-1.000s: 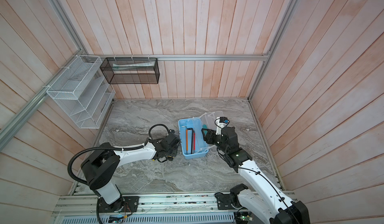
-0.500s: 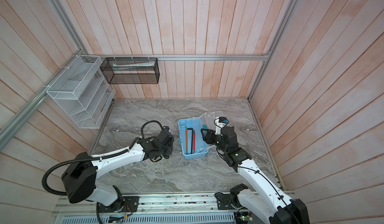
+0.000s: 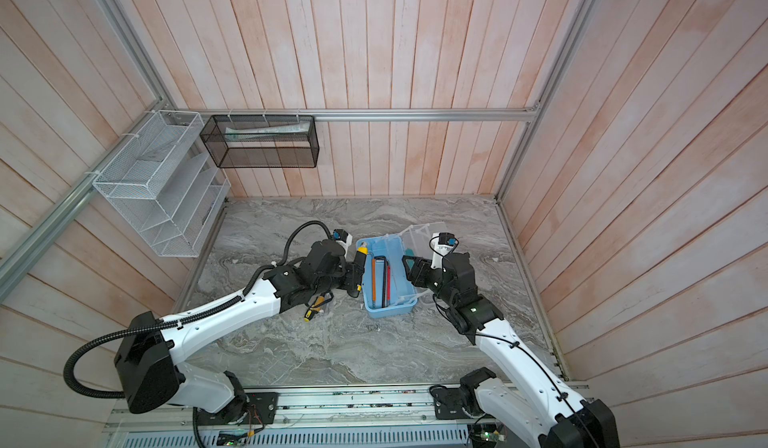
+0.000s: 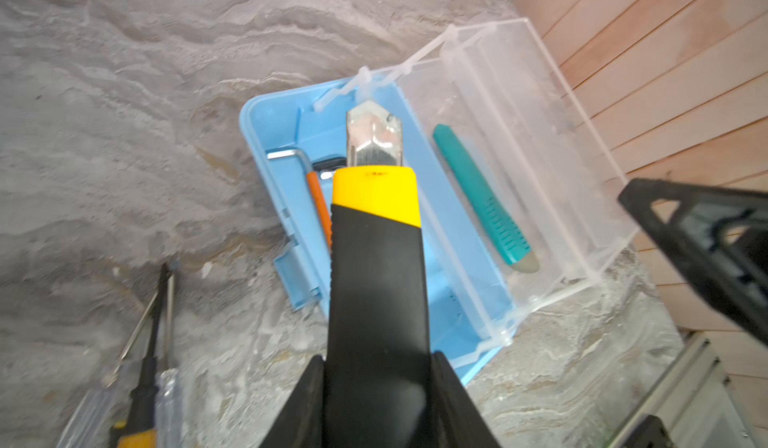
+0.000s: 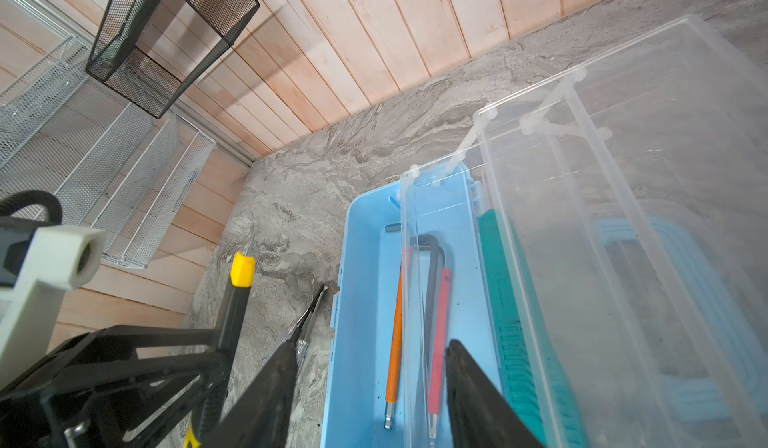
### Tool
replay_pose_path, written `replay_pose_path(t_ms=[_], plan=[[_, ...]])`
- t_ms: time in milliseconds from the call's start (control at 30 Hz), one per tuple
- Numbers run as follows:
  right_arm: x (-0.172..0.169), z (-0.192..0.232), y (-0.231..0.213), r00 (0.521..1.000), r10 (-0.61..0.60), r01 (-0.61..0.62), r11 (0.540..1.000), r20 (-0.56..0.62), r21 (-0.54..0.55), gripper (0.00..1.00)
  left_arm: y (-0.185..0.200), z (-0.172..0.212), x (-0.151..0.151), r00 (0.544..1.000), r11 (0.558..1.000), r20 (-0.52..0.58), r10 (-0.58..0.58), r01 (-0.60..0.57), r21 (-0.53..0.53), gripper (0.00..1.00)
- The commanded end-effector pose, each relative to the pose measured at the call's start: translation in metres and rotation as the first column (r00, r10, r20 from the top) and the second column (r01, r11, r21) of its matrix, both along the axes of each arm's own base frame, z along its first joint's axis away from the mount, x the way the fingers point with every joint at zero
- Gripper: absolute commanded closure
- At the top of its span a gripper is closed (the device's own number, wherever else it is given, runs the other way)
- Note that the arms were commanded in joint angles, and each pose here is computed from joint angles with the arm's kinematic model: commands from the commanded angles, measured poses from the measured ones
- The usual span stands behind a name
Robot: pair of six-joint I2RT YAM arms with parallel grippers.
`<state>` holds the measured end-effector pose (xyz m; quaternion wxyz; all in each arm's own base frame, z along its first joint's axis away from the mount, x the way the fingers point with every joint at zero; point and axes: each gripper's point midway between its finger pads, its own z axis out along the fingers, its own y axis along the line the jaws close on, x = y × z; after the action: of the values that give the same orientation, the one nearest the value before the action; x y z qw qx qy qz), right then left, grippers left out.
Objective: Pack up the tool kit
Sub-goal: 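Lift the utility knife with left gripper and carry it over the box, then lower the utility knife into the blue box and open left gripper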
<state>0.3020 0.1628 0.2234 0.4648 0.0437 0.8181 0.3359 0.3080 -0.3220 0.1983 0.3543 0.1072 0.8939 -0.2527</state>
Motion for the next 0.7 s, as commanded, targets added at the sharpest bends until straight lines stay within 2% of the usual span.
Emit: replay_pose_path(t_ms=[0, 333, 667], plan=[[-0.001, 0.007, -0.006, 0.999, -0.029, 0.029, 1.000, 0.027, -0.010, 0.43, -0.032, 0.020, 0.017, 0.999, 0.992, 0.037, -0.016, 0.020, -0.126, 0.62], [0.000, 0.015, -0.026, 0.995, -0.081, 0.083, 0.996, 0.058, -0.025, 0.43, -0.080, 0.010, 0.053, 0.998, 0.954, 0.017, 0.066, -0.058, -0.294, 0.62], [0.001, 0.012, -0.033, 0.994, -0.095, 0.096, 0.995, 0.056, -0.020, 0.43, -0.110, -0.014, 0.069, 0.995, 0.937, -0.075, 0.059, -0.081, -0.340, 0.61]])
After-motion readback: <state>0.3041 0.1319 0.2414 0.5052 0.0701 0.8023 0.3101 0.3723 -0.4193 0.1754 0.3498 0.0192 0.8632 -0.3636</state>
